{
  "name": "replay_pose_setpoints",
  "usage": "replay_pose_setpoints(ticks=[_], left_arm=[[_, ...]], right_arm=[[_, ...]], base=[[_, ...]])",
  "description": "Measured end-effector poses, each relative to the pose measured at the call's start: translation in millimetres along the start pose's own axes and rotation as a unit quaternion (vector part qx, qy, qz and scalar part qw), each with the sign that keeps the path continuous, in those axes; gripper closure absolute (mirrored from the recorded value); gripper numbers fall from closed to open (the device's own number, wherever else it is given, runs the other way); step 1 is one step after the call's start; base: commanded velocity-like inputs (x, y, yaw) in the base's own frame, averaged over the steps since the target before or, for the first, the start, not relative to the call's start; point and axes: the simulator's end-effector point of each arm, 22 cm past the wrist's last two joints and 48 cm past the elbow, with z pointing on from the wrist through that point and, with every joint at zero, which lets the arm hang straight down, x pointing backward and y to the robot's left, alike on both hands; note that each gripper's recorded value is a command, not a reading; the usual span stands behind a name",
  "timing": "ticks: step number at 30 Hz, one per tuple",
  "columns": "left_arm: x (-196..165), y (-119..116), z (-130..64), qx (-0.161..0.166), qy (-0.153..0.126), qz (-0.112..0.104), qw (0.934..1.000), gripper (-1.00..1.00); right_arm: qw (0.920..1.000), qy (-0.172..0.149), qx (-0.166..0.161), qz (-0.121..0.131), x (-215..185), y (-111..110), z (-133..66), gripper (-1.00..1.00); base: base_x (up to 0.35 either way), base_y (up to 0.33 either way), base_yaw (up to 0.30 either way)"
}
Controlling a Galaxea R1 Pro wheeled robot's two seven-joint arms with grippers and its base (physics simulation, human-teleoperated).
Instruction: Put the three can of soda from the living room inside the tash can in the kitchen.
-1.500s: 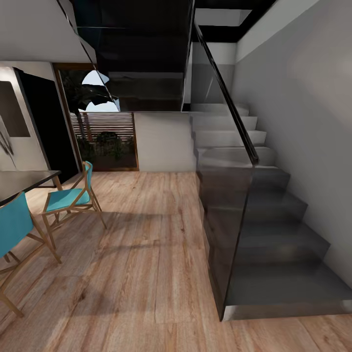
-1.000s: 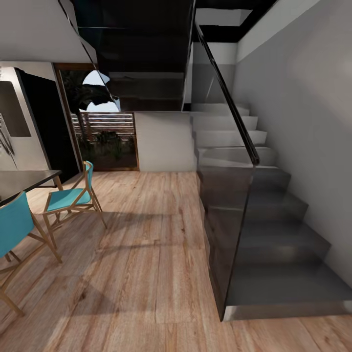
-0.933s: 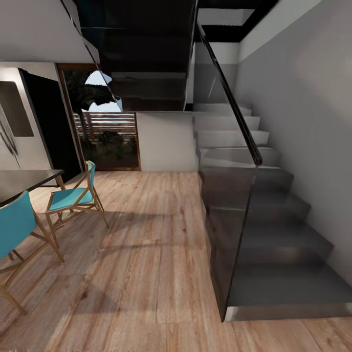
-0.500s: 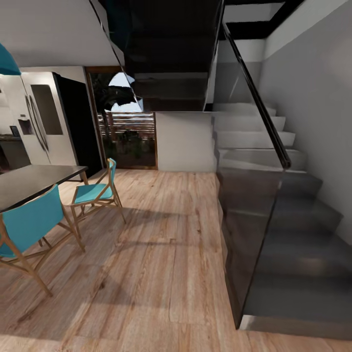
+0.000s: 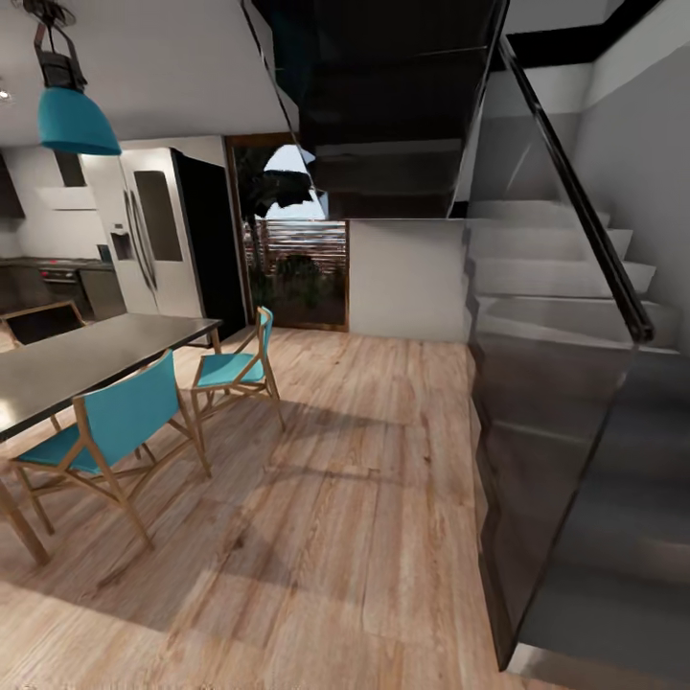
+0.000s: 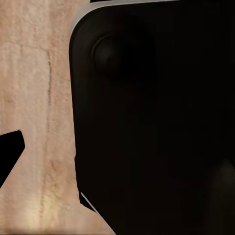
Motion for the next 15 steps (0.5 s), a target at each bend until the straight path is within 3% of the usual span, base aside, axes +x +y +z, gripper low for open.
replay_pose_setpoints(ticks=[15], left_arm=[[0.3, 0.0, 0.0, 0.000, 0.000, 0.000, 1.0000, -1.00]], right_arm=[[1.0000, 0.000, 0.000, 0.000, 0.3, 0.0, 0.0, -1.00]], base=[[0.000, 0.000, 0.292]])
